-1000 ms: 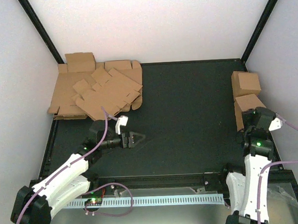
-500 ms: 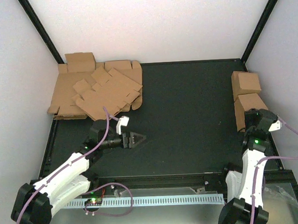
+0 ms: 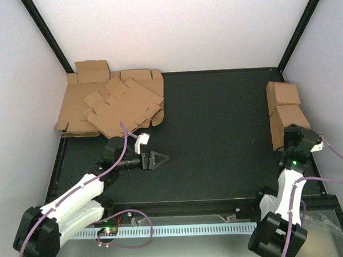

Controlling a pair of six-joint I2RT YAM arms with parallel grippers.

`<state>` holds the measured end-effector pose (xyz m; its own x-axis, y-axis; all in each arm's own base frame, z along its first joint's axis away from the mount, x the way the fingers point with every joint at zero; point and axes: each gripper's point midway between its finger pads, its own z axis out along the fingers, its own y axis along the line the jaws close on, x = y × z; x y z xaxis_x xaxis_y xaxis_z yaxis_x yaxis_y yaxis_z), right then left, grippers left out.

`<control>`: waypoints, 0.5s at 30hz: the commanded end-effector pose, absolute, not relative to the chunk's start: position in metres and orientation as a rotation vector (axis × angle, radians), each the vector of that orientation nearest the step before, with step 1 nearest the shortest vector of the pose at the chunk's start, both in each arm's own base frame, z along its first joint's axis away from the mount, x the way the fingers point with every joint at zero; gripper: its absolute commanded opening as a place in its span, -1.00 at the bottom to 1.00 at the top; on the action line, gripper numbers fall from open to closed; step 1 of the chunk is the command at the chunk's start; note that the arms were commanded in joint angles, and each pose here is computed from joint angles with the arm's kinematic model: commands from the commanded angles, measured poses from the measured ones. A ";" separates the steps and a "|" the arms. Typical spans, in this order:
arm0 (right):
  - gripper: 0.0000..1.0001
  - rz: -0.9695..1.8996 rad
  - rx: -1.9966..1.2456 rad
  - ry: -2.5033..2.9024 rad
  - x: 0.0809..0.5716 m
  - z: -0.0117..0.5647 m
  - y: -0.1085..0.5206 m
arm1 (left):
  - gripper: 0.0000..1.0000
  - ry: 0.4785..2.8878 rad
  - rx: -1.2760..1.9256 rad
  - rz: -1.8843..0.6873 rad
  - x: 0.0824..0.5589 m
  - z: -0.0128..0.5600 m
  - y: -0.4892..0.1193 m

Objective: Fold the paper box

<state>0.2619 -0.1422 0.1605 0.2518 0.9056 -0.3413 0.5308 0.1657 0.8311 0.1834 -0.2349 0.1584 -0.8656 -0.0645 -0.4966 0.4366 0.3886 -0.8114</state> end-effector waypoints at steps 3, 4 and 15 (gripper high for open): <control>-0.34 0.471 1.485 1.394 0.267 0.162 -0.146 | 0.73 2.145 0.365 -1.503 0.184 0.170 -0.238; -0.34 0.469 1.487 1.392 0.266 0.161 -0.147 | 0.73 2.144 0.365 -1.502 0.184 0.170 -0.238; -0.28 0.480 1.530 1.401 0.269 0.143 -0.148 | 0.73 2.147 0.356 -1.501 0.184 0.169 -0.238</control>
<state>0.2724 -0.1456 0.1554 0.2522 0.9134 -0.3196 0.5115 0.1545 0.8453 0.1836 -0.2353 0.1599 -0.8627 -0.0656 -0.5015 0.4420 0.3841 -0.8106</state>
